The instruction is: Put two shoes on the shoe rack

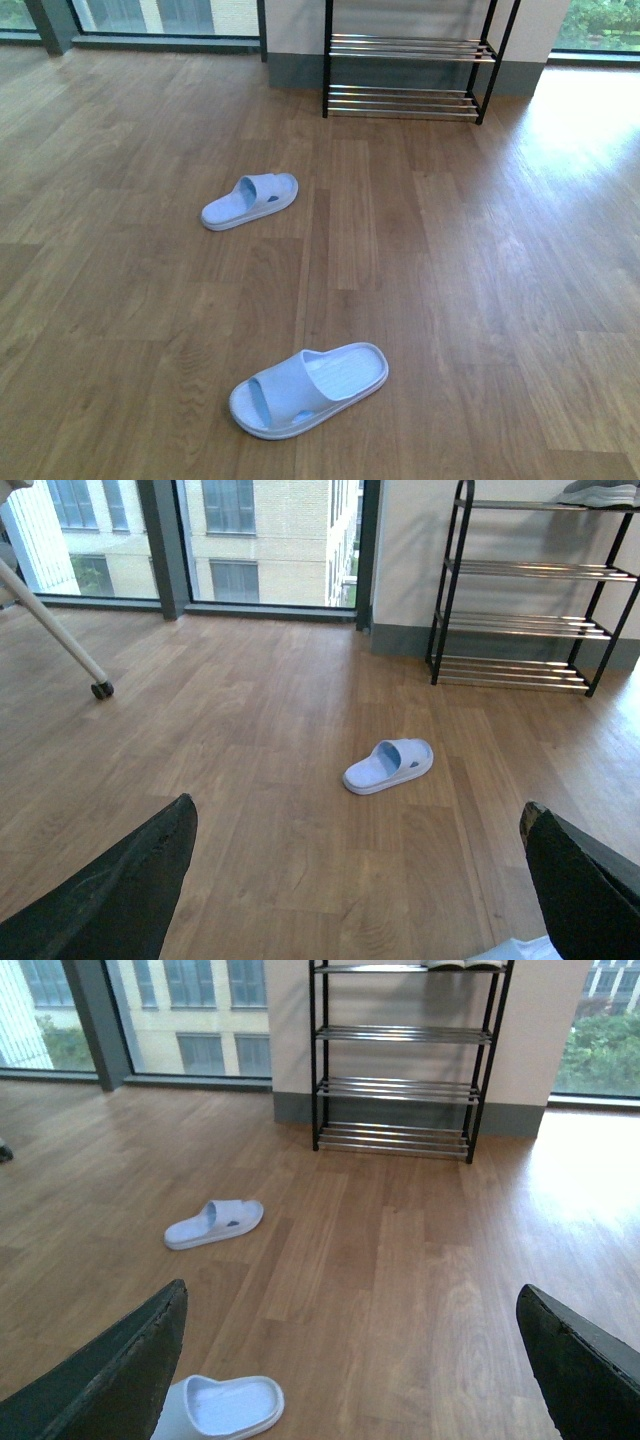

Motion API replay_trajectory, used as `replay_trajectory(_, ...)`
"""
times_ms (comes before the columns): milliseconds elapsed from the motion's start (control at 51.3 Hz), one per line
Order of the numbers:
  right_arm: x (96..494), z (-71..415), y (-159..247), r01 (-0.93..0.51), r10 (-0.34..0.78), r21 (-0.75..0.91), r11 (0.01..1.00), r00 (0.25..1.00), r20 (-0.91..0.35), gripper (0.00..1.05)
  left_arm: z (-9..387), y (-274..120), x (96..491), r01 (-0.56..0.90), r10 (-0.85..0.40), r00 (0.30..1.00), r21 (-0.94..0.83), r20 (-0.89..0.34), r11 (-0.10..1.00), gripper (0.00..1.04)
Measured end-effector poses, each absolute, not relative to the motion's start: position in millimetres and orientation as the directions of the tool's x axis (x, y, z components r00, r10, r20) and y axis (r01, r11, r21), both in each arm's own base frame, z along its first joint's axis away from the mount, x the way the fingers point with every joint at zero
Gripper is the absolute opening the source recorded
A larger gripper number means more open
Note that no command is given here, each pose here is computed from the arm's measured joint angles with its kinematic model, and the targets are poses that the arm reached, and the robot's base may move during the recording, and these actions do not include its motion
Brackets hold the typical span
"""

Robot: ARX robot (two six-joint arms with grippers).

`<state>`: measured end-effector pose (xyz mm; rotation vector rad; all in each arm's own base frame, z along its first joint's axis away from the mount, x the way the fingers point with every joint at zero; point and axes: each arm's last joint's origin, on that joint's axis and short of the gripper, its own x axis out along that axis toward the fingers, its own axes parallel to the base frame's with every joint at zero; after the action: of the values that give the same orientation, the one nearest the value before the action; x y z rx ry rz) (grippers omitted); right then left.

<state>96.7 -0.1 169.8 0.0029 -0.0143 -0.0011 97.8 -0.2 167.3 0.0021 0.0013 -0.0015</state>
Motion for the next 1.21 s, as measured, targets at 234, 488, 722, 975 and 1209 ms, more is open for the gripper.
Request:
replay_trajectory(234,96.7,169.7,0.0,-0.001,0.001,0.003,1.0,1.0,0.014,0.95,167.3,-0.2,97.8,0.001,-0.001,1.0,0.002,-0.001,1.0,0.95)
replay_trajectory(488,96.7,169.8,-0.1,0.001,-0.001,0.003,1.0,1.0,0.014,0.95,167.3,-0.2,97.8,0.002,-0.002,1.0,0.002,-0.001,1.0,0.95)
replay_trajectory(722,96.7,169.8,-0.1,0.001,-0.001,0.003,1.0,1.0,0.015,0.95,167.3,-0.2,97.8,0.002,-0.002,1.0,0.002,-0.001,1.0,0.95)
replay_trajectory(975,96.7,169.8,-0.1,0.001,-0.001,0.003,1.0,1.0,0.015,0.95,167.3,-0.2,97.8,0.002,-0.002,1.0,0.002,-0.001,1.0,0.95)
replay_trajectory(1209,96.7,169.8,-0.1,0.0,0.0,0.003,1.0,1.0,0.015,0.95,167.3,-0.2,97.8,0.002,-0.002,1.0,0.002,-0.001,1.0,0.95)
